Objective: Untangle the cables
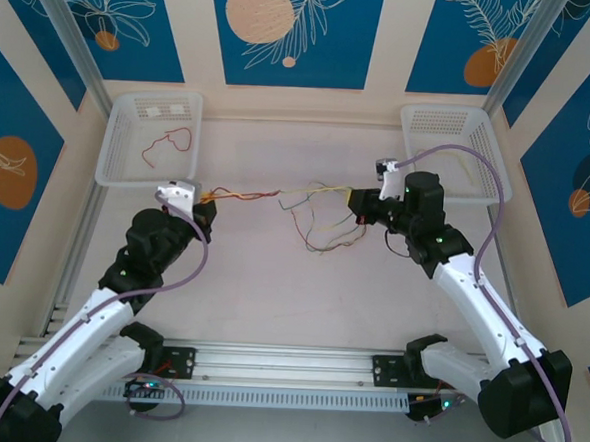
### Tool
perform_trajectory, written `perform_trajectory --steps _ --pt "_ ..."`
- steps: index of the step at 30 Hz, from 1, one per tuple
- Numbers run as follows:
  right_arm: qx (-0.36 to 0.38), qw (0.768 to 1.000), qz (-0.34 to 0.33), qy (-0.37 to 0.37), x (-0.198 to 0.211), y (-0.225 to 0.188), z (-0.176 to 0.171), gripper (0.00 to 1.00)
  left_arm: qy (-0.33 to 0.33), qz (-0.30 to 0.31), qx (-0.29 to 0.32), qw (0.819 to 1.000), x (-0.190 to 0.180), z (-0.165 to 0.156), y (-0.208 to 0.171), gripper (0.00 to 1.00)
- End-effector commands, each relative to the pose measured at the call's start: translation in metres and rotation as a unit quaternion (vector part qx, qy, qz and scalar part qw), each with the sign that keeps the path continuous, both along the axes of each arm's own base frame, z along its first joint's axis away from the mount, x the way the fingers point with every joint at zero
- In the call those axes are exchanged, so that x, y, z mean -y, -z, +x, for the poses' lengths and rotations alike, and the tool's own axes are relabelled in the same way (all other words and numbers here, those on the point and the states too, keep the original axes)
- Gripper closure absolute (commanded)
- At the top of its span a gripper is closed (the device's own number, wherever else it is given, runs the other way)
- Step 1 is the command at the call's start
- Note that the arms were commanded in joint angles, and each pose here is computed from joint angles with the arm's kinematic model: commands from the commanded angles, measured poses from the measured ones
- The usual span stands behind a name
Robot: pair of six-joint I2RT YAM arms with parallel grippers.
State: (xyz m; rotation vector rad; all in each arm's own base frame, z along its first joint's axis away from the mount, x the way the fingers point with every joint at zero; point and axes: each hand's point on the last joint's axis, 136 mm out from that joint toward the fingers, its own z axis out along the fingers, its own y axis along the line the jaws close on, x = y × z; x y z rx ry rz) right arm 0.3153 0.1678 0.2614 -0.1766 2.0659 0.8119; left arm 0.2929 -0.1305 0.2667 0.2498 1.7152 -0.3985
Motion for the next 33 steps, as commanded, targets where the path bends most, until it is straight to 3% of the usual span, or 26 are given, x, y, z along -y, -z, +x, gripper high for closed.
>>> perform_trajectory --steps 1,9,16,20,22,26,33 --pt "-0.021 0.972 -0.048 0.23 0.095 0.004 0.023 1.0 -0.107 -0.016 0.009 0.994 -0.045 0.013 -0.007 1.0" --pt "-0.049 0.938 -0.009 0.344 0.155 0.01 0.014 1.0 -0.118 -0.015 -0.002 0.993 -0.05 0.015 0.001 1.0" --pt "-0.044 0.943 -0.003 0.331 0.152 0.011 0.011 1.0 -0.088 -0.026 0.008 0.996 -0.041 0.015 -0.001 1.0" --pt "-0.051 0.932 -0.029 0.358 0.166 0.015 0.008 1.0 -0.1 -0.017 -0.001 0.995 -0.046 0.017 -0.002 1.0" --pt "-0.041 0.942 -0.018 0.332 0.155 0.01 0.01 1.0 -0.074 -0.028 0.002 0.997 -0.036 0.015 -0.007 1.0" --pt "-0.006 0.978 0.006 0.21 0.099 0.002 0.016 1.0 0.03 -0.062 0.015 0.997 0.0 0.008 -0.028 1.0" --pt "0.009 0.992 -0.038 0.119 0.018 0.014 0.019 1.0 0.203 -0.069 -0.008 0.977 0.075 -0.005 -0.054 1.0"
